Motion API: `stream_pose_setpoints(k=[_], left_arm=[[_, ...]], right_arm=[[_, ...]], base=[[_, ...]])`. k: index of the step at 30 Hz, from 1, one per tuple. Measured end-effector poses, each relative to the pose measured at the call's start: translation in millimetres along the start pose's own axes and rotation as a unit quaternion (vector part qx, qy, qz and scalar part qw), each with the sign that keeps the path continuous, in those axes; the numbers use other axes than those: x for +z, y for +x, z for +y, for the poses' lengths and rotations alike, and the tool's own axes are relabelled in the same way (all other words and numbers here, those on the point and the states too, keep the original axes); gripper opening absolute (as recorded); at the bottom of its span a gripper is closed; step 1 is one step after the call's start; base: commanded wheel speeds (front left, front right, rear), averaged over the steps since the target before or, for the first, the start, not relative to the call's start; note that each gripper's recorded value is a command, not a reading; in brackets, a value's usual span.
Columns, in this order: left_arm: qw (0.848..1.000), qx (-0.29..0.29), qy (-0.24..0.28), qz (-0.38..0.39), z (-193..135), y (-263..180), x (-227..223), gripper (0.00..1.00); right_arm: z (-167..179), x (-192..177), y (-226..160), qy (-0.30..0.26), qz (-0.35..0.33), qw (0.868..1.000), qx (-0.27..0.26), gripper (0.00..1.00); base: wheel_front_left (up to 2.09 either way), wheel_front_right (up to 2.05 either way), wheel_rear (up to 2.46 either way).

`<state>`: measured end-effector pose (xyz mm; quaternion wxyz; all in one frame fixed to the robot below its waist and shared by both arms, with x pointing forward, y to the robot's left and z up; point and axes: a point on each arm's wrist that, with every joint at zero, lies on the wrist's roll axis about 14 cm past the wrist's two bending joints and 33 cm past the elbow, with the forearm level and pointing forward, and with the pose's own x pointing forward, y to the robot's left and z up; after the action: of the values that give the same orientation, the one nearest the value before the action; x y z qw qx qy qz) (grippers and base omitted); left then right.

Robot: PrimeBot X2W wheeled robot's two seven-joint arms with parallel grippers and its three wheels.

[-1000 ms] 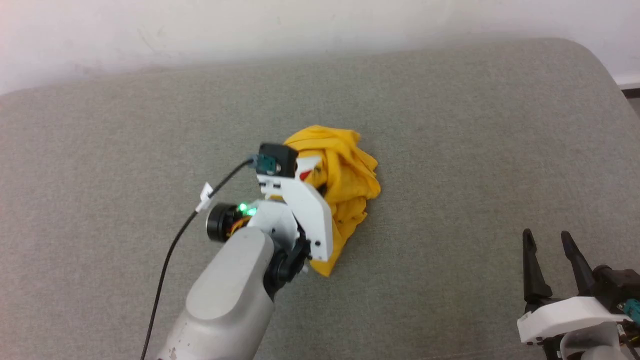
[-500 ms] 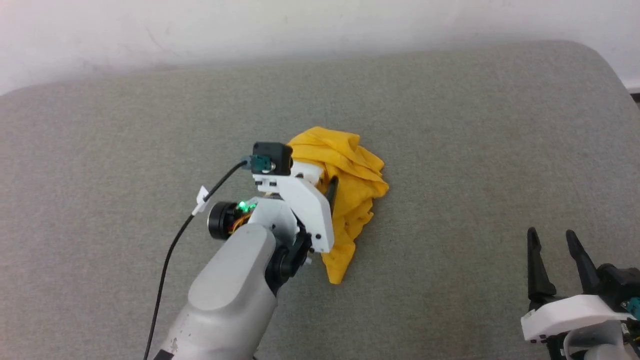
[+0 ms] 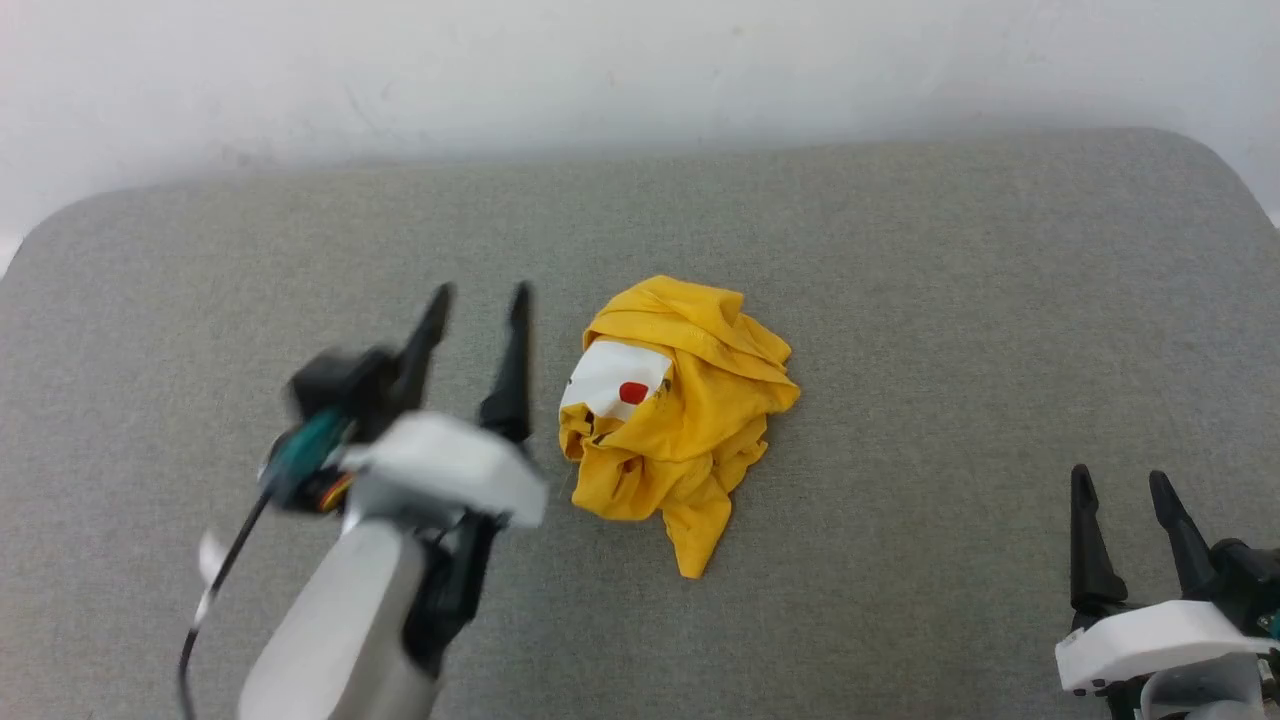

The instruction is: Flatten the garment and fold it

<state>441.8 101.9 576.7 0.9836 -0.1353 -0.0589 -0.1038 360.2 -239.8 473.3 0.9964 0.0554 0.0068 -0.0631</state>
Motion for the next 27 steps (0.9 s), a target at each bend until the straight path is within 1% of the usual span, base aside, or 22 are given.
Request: stream_pose_setpoints(k=[3,7,10,11,14,18,27], left_arm=[[0.999,0.021,0.017,-0.036,19,-22,6,1.0],[0.995,0.079,0.053,-0.041,54,-54,4,1.0],[0.99,0.102,0.083,-0.058,65,-75,14,1.0],[0.989,0.106,0.09,-0.056,66,-83,12,1.0],[0.988,0.11,0.107,-0.013,69,-108,-13,1.0],[0.987,0.126,0.094,0.02,73,-129,-34,1.0],[0.987,0.135,0.088,0.004,75,-136,-27,1.0]], right_arm=[[1,2,0,0.0,-0.004,1.0,0.001,1.0],[1,4,-1,0.0,-0.007,1.0,0.002,1.0],[2,3,-3,-0.001,-0.004,1.0,0.004,1.0],[2,2,-3,-0.001,-0.003,1.0,0.005,1.0],[5,2,-3,-0.001,-0.004,1.0,0.009,1.0],[9,-1,-5,-0.001,0.001,1.0,0.015,1.0],[24,2,0,0.0,-0.005,0.999,0.038,1.0]], base=[[0.0,0.0,0.0],[0.0,0.0,0.0],[0.0,0.0,0.0],[0.0,0.0,0.0],[0.0,0.0,0.0],[0.0,0.0,0.0],[0.0,0.0,0.0]])
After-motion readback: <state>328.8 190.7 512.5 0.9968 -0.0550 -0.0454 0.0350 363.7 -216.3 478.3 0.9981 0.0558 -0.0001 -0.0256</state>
